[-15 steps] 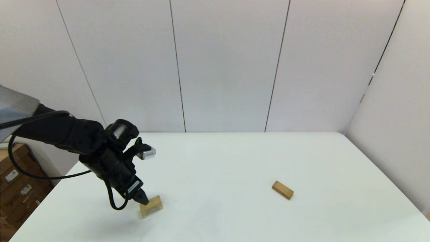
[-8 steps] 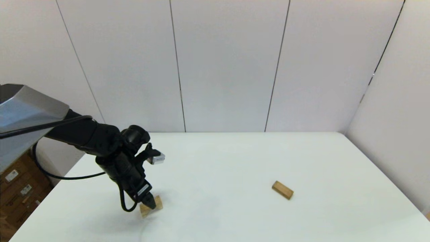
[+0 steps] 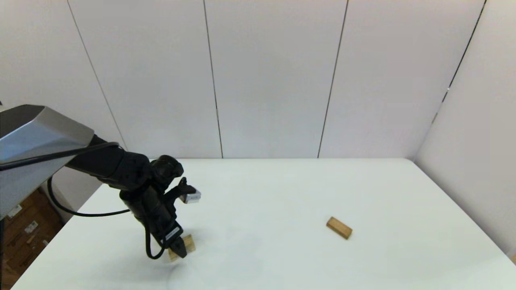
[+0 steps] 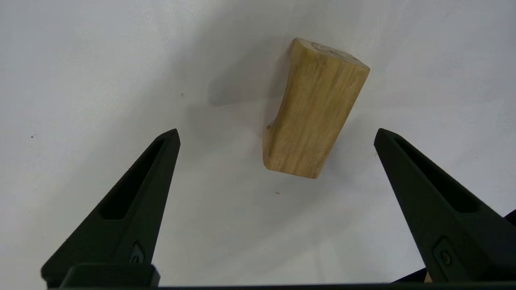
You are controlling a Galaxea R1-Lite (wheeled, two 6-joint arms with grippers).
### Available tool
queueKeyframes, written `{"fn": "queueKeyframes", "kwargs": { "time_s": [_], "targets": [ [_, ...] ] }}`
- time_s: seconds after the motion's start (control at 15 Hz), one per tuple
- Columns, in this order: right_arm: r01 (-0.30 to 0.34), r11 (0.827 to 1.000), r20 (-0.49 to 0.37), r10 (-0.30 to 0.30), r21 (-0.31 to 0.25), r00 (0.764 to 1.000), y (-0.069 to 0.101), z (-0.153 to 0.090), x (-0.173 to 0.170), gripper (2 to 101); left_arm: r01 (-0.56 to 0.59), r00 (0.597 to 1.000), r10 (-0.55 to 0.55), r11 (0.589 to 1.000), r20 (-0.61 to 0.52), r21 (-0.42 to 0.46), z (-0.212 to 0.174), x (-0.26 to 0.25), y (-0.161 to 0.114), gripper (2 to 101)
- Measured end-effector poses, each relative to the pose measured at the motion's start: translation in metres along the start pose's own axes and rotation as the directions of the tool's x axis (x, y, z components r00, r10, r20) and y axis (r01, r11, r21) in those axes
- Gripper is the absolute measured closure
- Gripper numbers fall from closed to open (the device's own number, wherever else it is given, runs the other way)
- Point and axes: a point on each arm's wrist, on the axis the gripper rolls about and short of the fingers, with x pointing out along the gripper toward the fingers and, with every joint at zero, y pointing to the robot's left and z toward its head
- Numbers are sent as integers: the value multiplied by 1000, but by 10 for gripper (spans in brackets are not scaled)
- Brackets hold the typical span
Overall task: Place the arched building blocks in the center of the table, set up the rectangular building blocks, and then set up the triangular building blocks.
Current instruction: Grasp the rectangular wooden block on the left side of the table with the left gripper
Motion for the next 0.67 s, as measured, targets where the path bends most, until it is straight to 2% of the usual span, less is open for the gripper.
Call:
{"fn": "queueKeyframes", "kwargs": {
  "time_s": [0.53,0.67],
  "targets": [
    [0,1000,0,0,0,1000,0,0,0,43,11,1000,-10,1000,-13,29,9,12,-6,54],
    [0,1000,0,0,0,1000,0,0,0,43,12,1000,-12,999,-16,37,11,14,-8,251]
  ]
}}
